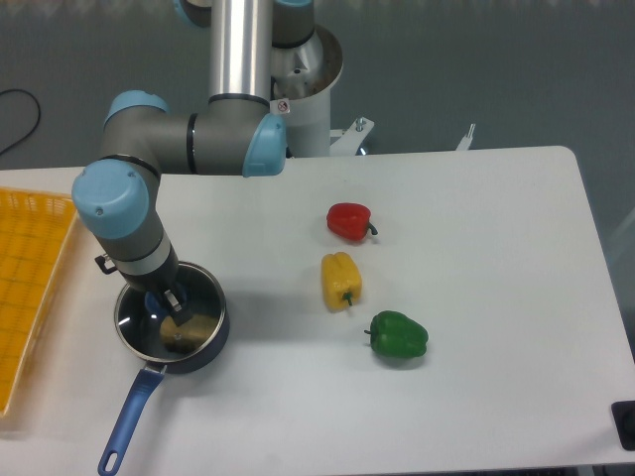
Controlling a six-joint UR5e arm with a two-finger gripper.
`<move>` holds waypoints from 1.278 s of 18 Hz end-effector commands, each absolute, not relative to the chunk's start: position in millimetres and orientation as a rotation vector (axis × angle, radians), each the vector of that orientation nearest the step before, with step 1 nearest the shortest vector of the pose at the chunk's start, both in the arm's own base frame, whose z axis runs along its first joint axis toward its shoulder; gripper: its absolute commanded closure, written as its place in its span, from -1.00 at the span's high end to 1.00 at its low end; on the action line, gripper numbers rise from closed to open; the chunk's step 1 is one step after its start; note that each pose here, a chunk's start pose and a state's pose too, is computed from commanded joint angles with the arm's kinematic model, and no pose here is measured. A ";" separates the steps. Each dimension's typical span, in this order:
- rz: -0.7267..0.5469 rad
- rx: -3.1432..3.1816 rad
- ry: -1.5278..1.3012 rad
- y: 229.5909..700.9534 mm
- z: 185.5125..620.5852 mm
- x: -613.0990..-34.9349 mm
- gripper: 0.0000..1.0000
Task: Close the pot lid
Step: 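Lower the glass lid onto the saucepan rim and settle it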
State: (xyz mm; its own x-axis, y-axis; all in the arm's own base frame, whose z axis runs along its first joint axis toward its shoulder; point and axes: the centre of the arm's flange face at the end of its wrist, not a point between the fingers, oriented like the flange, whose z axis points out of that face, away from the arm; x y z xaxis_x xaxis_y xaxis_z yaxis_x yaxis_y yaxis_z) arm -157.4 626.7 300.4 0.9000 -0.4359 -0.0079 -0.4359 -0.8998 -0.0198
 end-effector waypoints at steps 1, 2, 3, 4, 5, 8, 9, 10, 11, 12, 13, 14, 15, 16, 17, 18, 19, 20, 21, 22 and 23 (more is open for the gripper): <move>0.005 -3.041 0.698 626.7 300.4 -157.4 0.13; 0.004 -3.043 0.696 626.1 299.7 -158.2 0.13; 0.005 -3.044 0.698 626.1 299.1 -157.3 0.13; 0.005 -3.044 0.696 626.4 298.3 -157.5 0.13; 0.005 -3.045 0.694 626.4 298.3 -157.5 0.13; 0.004 -3.046 0.694 626.1 297.6 -157.3 0.13; 0.004 -3.048 0.694 626.4 296.6 -156.6 0.13; 0.004 -3.048 0.694 626.4 296.6 -156.6 0.13; 0.004 -3.048 0.694 626.4 296.6 -156.6 0.13; 0.003 -3.049 0.695 626.6 295.7 -156.6 0.13; 0.003 -3.049 0.695 626.6 295.7 -156.6 0.13; 0.003 -3.049 0.695 626.6 295.7 -156.6 0.13; 0.001 -3.050 0.695 626.8 294.7 -156.7 0.13; 0.001 -3.050 0.695 626.8 294.7 -156.7 0.13; 0.000 -3.051 0.695 627.0 293.7 -156.8 0.13; -0.002 -3.053 0.693 626.6 293.0 -156.7 0.13; -0.001 -3.055 0.693 626.7 292.0 -156.9 0.13; 0.008 -3.059 0.697 626.6 292.0 -156.6 0.13; 0.023 -3.067 0.698 626.7 291.2 -156.9 0.13; 0.033 -3.073 0.702 626.7 290.3 -156.8 0.13; 0.035 -3.074 0.703 626.6 290.3 -157.0 0.13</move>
State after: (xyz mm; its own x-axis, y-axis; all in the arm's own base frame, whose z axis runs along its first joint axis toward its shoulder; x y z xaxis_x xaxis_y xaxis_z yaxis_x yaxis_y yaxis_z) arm -157.0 626.6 290.3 0.9005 -0.4345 -0.0189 -0.4342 -0.9007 0.0163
